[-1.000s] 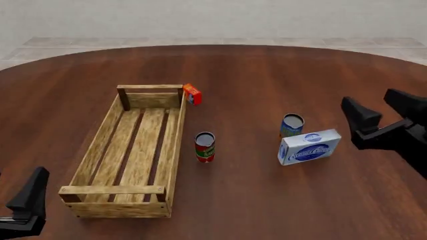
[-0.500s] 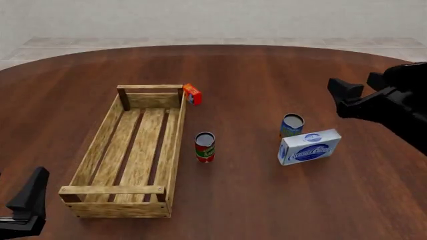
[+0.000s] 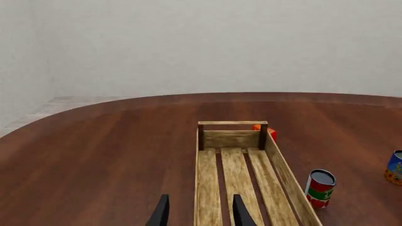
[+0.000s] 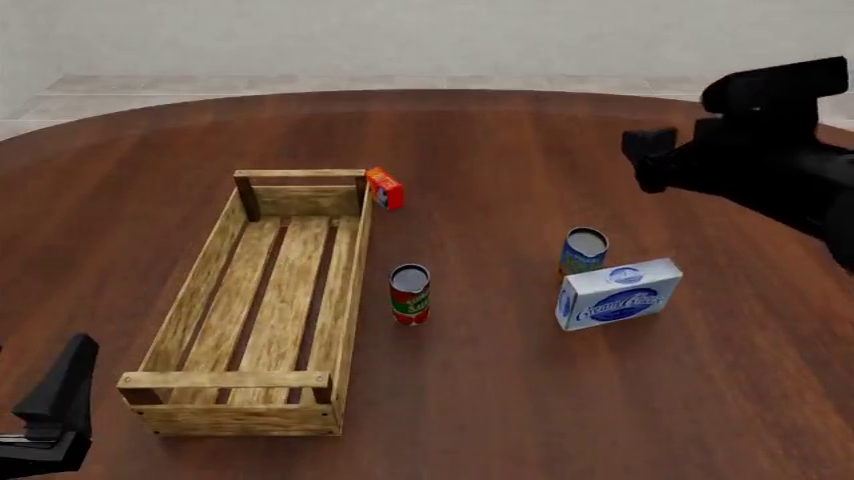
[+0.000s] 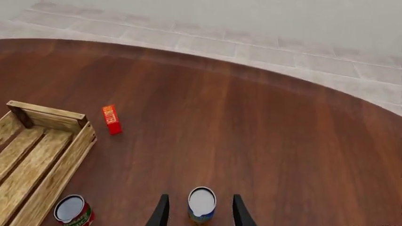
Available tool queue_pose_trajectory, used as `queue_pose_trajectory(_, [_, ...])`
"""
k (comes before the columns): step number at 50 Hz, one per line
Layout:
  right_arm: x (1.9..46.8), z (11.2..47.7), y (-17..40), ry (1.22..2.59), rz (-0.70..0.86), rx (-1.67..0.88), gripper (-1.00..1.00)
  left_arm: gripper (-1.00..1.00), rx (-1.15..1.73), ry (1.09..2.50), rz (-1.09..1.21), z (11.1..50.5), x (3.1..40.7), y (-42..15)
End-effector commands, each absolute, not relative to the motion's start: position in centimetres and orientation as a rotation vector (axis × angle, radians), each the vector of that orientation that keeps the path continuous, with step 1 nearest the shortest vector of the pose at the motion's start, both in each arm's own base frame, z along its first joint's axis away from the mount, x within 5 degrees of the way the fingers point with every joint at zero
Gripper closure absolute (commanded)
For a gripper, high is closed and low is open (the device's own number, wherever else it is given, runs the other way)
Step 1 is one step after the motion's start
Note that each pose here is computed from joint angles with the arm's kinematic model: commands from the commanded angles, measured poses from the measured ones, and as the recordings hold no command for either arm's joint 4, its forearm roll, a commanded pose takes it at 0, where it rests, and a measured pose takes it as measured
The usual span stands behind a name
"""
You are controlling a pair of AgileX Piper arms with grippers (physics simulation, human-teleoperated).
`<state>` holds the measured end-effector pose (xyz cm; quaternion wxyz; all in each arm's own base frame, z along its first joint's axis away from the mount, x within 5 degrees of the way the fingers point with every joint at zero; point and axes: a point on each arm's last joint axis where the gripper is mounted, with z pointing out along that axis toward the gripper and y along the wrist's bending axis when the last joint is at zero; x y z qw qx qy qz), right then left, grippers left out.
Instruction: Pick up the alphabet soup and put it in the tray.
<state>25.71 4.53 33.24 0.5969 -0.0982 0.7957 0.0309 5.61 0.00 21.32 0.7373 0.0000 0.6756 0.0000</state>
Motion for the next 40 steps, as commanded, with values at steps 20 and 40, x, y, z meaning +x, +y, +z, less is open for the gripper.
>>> queue_pose_trajectory(20, [29.1, 32.8, 7.5, 2.068, 0.118, -0.321, -1.00, -1.00, 0.000, 1.484, 0.000, 21.3, 5.6, 0.0])
queue_pose_trajectory(40, [29.9, 31.1, 7.7, 2.243, 0.062, -0.439, -1.00, -1.00, 0.000, 1.484, 0.000, 21.3, 5.6, 0.0])
